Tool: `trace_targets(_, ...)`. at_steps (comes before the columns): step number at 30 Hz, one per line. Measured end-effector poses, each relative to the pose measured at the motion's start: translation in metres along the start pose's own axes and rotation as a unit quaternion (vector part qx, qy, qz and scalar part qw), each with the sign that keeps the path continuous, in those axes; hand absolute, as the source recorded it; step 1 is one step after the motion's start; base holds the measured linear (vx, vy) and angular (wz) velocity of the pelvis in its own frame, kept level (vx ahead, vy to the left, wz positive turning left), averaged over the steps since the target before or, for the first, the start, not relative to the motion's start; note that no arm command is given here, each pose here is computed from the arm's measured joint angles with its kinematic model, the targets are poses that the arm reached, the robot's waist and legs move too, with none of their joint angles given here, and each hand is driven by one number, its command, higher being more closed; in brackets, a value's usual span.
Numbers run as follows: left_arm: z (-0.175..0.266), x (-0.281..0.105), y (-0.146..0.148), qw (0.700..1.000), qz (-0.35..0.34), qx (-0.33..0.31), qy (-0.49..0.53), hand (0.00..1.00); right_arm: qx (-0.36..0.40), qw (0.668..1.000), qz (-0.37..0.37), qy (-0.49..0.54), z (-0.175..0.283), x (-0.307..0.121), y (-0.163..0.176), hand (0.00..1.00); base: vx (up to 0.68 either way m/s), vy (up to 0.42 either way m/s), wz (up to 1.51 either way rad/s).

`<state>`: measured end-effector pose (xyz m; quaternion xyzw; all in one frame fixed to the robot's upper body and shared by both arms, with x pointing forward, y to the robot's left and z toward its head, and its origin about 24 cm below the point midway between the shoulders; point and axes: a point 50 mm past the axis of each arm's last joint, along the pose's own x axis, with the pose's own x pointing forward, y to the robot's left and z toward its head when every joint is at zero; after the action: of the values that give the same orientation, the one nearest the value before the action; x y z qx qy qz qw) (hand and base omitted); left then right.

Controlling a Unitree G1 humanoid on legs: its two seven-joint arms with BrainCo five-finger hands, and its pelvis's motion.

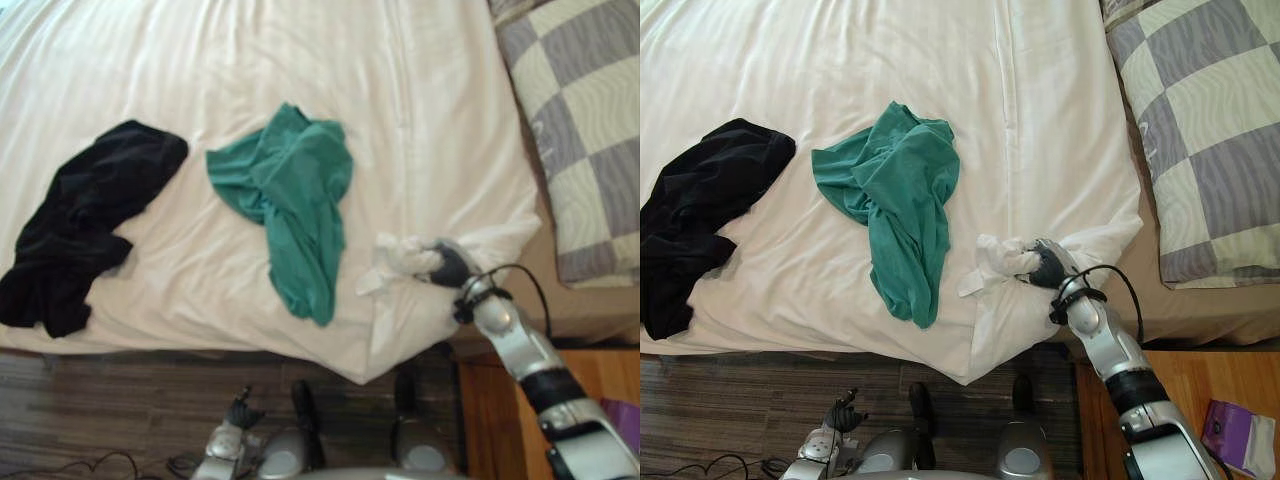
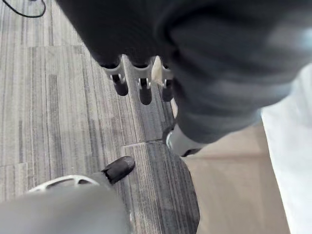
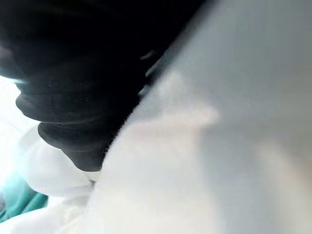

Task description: Tidy the bed and pick cloth on bed and put in laundry

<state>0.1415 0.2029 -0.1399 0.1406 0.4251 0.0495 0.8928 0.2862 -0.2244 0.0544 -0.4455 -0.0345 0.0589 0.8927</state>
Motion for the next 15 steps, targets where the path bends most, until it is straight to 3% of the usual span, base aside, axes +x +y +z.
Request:
trace_targets(5, -0.001, 0.0, 0.007, 1.0, 0.015, -0.007, 0.004, 0.0, 0.082, 0.989, -0.066, 0.1, -0.033, -0.047, 0.015, 1.0, -0.01, 0.002, -0.11)
trace_targets(6, -0.001, 0.0, 0.008, 1.0, 0.018, -0.006, 0.004, 0.0, 0.113, 0.981, -0.08, 0.137, -0.042, -0.059, 0.024, 0.0, -0.04, 0.001, -0.22)
trace_targets(10, -0.004, -0.001, 0.007, 1.0, 0.021, -0.018, 0.012, 0.0, 0.229, 0.939, -0.128, 0.224, -0.062, -0.084, 0.051, 0.0, -0.04, 0.005, -0.3)
trace_targets(15, -0.016, -0.005, -0.002, 0.997, 0.026, -0.063, 0.041, 0.0, 0.388, 0.846, -0.212, 0.297, -0.076, -0.106, 0.075, 0.0, 0.01, 0.014, -0.16)
